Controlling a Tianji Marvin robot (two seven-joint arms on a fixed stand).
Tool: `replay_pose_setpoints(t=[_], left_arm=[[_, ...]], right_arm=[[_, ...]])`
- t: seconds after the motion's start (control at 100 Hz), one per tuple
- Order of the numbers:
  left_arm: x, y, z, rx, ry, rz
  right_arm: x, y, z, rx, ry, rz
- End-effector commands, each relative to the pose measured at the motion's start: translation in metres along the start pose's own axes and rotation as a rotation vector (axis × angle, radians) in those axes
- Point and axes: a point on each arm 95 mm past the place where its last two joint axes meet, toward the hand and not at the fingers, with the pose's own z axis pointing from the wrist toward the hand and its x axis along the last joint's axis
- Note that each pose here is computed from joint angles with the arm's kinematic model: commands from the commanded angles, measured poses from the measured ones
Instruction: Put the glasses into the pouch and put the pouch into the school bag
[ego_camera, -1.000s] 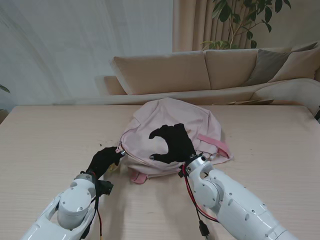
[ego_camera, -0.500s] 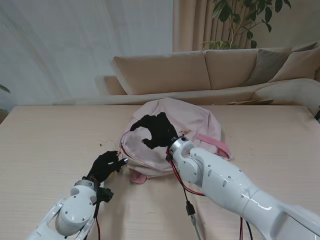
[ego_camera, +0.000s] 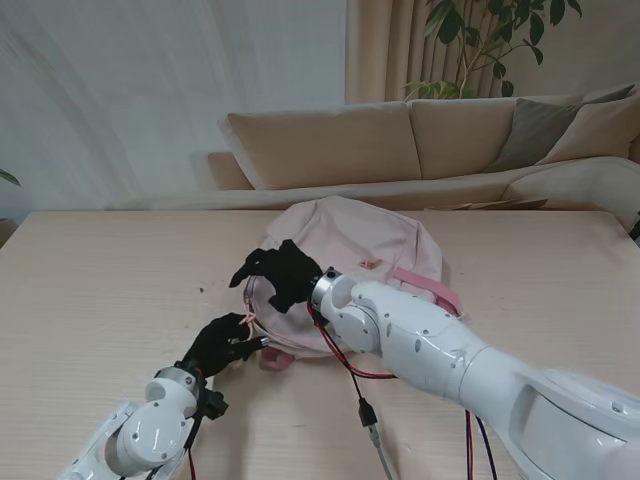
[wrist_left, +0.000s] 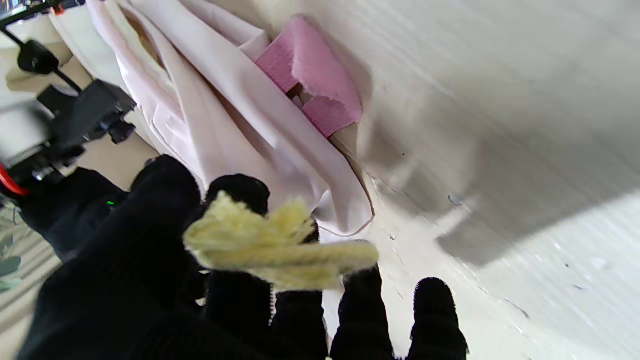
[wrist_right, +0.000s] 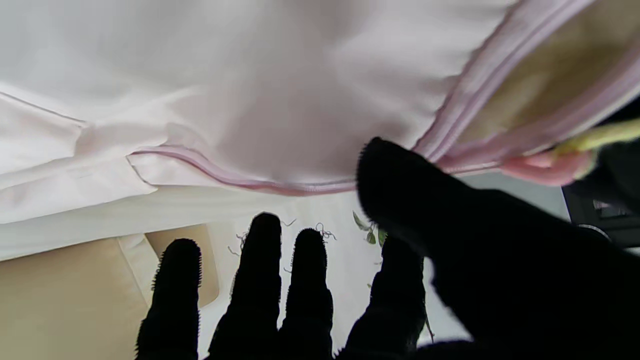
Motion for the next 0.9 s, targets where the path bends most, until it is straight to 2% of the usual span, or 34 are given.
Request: replay_pose_setpoints(t=[0.0, 0.2, 0.42, 0.55, 0.69, 0.82, 0.89], left_arm=[[-0.001, 0.006, -0.004, -0.026, 0.010, -0.007], [-0.003, 0.005, -0.004, -0.026, 0.028, 0.010], [-0.003, 0.004, -0.006, -0.036, 0.064, 0.042], [-0.004, 0.003, -0.005, -0.034, 0.073, 0.044], [-0.005, 0.000, -0.002, -0.030, 0.072, 0.048], [-0.006, -0.004, 0.002, -0.028, 0.070, 0.050], [-0.007, -0.005, 0.004, -0.029, 0.070, 0.050]], right_arm=[[0.007, 0.000, 0.008, 0.031, 0.017, -0.002], [0.013, -0.005, 0.017, 0.088, 0.040, -0.019], [0.006, -0.014, 0.023, 0.172, 0.021, -0.072], [-0.003, -0.018, 0.023, 0.162, -0.011, -0.104], [-0.017, -0.018, 0.020, 0.172, -0.091, -0.169], [-0.033, -0.018, 0.010, 0.232, -0.205, -0.253], [-0.041, -0.021, 0.005, 0.248, -0.253, -0.270]])
